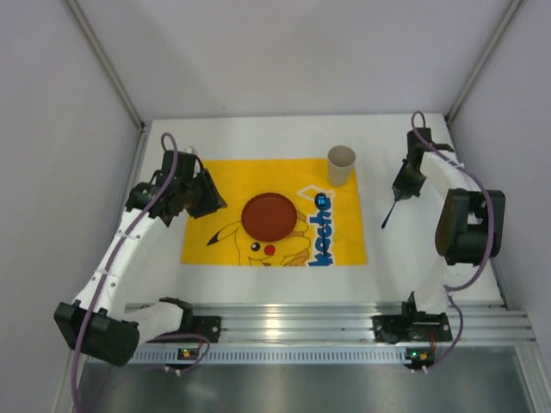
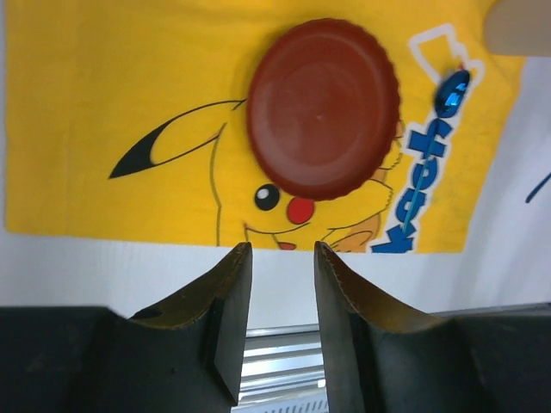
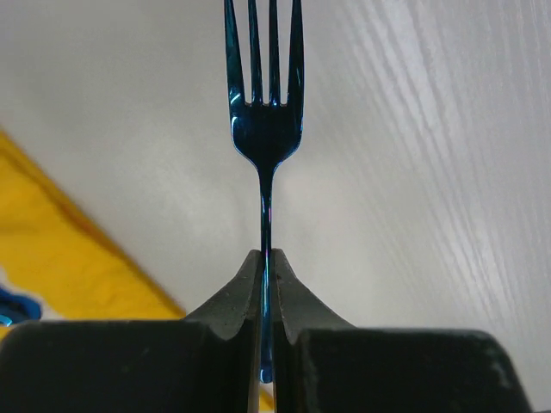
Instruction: Set the dinner table for one person
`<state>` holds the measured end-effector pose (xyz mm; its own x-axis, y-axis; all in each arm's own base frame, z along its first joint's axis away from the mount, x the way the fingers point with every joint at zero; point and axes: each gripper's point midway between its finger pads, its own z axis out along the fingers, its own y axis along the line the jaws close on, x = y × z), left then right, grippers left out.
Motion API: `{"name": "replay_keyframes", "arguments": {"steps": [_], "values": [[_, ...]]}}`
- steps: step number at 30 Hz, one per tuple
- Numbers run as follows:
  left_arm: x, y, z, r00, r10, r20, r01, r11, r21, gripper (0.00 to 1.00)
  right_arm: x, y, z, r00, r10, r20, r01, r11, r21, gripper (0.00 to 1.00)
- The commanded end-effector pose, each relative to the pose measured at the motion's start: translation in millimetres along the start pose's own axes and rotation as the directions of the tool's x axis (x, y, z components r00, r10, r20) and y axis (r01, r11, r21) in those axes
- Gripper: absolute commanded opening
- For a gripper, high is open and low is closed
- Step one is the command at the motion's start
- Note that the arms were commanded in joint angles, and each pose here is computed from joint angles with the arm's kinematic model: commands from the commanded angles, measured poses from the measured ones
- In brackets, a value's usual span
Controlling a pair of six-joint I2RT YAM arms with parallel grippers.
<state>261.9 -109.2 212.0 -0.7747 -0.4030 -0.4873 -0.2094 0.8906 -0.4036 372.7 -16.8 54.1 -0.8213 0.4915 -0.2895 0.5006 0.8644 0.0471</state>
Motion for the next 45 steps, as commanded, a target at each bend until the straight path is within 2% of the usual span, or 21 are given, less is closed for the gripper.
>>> {"name": "replay_keyframes", "arguments": {"steps": [1, 6, 9, 11, 12, 13, 14, 16, 19, 25, 29, 31, 33, 34, 35, 36, 43, 44, 45], "values": [[-30, -66, -11, 0.995, 0.075, 0.062, -0.088, 0.962, 0.257, 0.41, -5, 35, -95, 0.987, -0.033, 0.156, 0.056, 0.987, -0.150, 0.00], [-32, -140, -9, 0.987, 0.153, 0.050, -0.159, 0.878, 0.452, 0.42, 24, 61, -169, 0.977, -0.028, 0.210, 0.088, 0.956, -0.279, 0.00], [-13, -200, -14, 0.970, 0.240, 0.035, -0.212, 0.771, 0.600, 0.43, 53, 85, -196, 0.982, -0.049, 0.183, 0.115, 0.922, -0.369, 0.00], [17, -239, -16, 0.948, 0.318, -0.001, -0.226, 0.676, 0.701, 0.43, 69, 99, -220, 0.982, -0.039, 0.185, 0.119, 0.887, -0.445, 0.00], [21, -255, -24, 0.942, 0.335, 0.013, -0.237, 0.638, 0.733, 0.43, 75, 106, -229, 0.984, -0.037, 0.173, 0.118, 0.864, -0.489, 0.00], [42, -272, -31, 0.926, 0.377, 0.008, -0.248, 0.594, 0.765, 0.43, 81, 105, -240, 0.984, -0.020, 0.177, 0.111, 0.846, -0.521, 0.00], [51, -282, -26, 0.919, 0.395, -0.001, -0.250, 0.583, 0.773, 0.43, 85, 108, -247, 0.985, 0.002, 0.172, 0.094, 0.829, -0.551, 0.00], [70, -306, -40, 0.902, 0.430, 0.025, -0.270, 0.519, 0.811, 0.43, 91, 106, -263, 0.985, 0.024, 0.172, 0.084, 0.799, -0.595, 0.00], [92, -321, -41, 0.884, 0.467, 0.023, -0.281, 0.493, 0.823, 0.43, 95, 101, -276, 0.983, 0.042, 0.177, 0.077, 0.784, -0.616, 0.00], [118, -324, -40, 0.862, 0.507, 0.008, -0.284, 0.470, 0.835, 0.43, 103, 94, -285, 0.984, 0.059, 0.167, 0.061, 0.772, -0.633, 0.00], [129, -323, -33, 0.853, 0.522, -0.009, -0.284, 0.478, 0.831, 0.42, 105, 93, -288, 0.984, 0.077, 0.158, 0.043, 0.764, -0.644, 0.00], [132, -323, -30, 0.851, 0.524, -0.010, -0.289, 0.485, 0.825, 0.36, 106, 93, -291, 0.985, 0.080, 0.153, 0.039, 0.759, -0.650, 0.00], [133, -322, -26, 0.851, 0.525, -0.019, -0.286, 0.493, 0.821, 0.23, 107, 94, -293, 0.986, 0.078, 0.147, 0.038, 0.752, -0.658, 0.00], [134, -322, -25, 0.850, 0.526, -0.023, -0.284, 0.495, 0.821, 0.09, 107, 96, -293, 0.987, 0.078, 0.143, 0.037, 0.750, -0.660, 0.00], [135, -322, -23, 0.848, 0.529, -0.028, -0.281, 0.496, 0.822, 0.03, 107, 96, -294, 0.987, 0.080, 0.140, 0.033, 0.749, -0.662, 0.00], [137, -323, -23, 0.847, 0.531, -0.033, -0.278, 0.494, 0.824, 0.00, 107, 97, -294, 0.987, 0.081, 0.139, 0.032, 0.747, -0.664, 0.00], [137, -316, -22, 0.847, 0.530, -0.035, -0.283, 0.506, 0.815, 0.00, 99, 110, -303, 0.987, 0.074, 0.145, 0.049, 0.715, -0.697, 0.00], [133, -313, -27, 0.852, 0.523, -0.017, -0.295, 0.507, 0.810, 0.00, 97, 112, -305, 0.986, 0.069, 0.151, 0.057, 0.710, -0.702, 0.06], [126, -311, -25, 0.860, 0.511, 0.008, -0.319, 0.524, 0.790, 0.00, 93, 116, -312, 0.984, 0.064, 0.164, 0.073, 0.700, -0.711, 0.21]]}}
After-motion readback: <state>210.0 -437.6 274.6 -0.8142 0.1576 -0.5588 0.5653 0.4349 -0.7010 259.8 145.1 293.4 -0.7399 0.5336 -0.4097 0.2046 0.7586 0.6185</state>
